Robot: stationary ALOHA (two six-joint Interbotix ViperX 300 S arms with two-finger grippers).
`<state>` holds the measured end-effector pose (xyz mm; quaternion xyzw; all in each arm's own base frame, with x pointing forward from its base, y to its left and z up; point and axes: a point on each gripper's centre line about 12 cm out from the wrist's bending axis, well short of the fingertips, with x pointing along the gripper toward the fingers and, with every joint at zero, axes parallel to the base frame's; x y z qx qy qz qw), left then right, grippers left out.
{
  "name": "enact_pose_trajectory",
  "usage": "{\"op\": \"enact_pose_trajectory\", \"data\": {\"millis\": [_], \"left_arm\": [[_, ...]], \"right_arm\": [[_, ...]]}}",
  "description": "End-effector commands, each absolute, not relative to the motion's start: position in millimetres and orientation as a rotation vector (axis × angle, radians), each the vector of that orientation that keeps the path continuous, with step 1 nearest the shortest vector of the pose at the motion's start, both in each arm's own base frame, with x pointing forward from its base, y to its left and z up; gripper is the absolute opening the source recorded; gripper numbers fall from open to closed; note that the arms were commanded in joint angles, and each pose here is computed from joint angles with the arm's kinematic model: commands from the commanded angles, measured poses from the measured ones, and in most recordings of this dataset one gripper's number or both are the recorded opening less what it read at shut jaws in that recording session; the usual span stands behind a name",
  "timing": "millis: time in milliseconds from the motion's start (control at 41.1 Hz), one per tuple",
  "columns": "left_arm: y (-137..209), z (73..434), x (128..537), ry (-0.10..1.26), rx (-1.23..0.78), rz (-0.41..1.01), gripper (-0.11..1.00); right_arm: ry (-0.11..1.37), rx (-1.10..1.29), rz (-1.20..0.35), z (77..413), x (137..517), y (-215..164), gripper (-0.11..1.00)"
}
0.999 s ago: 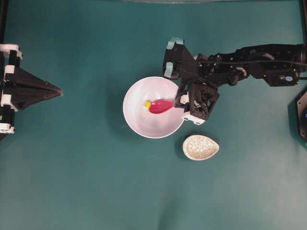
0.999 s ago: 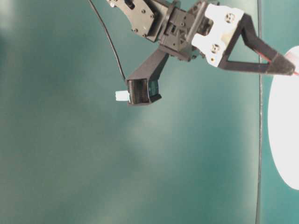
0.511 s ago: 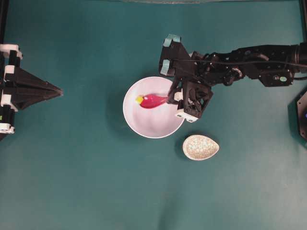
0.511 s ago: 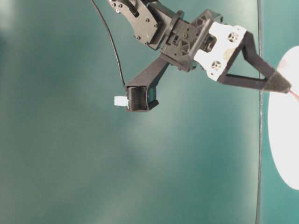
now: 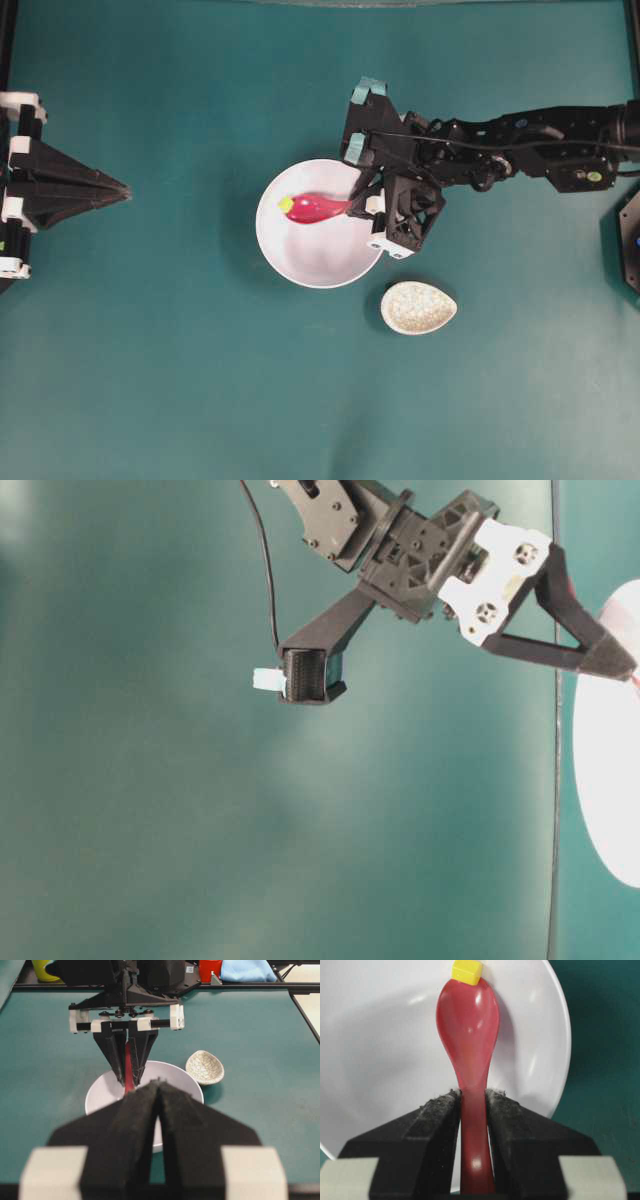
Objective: Scoop the yellow hexagonal prism block from the bowl with a spoon using the right arm.
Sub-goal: 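Push the spoon bowl under the yellow block inside the white bowl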
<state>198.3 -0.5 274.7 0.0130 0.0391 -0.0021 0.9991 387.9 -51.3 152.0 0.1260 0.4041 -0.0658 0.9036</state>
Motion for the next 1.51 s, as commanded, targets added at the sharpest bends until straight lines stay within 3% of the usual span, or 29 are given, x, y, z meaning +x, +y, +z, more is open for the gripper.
{"op": "enact_pose_trajectory", "data": {"millis": [0,999,1486], "left_arm": [[-0.6,287.1,201.6,0.044,0.029,-0.004,0.01],[-0.6,288.5,201.8,0.040,0.029,-0.004,0.01],[-0.6,288.5,201.8,0.040,0.029,-0.004,0.01]], "right_arm": [[0.791,0.253,-0.139,161.0,390.8,-50.1,0.25],[0.762,0.252,-0.139,161.5,391.0,-44.1,0.25],[0.666,0.246,-0.123,202.2,384.4,-41.0,0.25]]}}
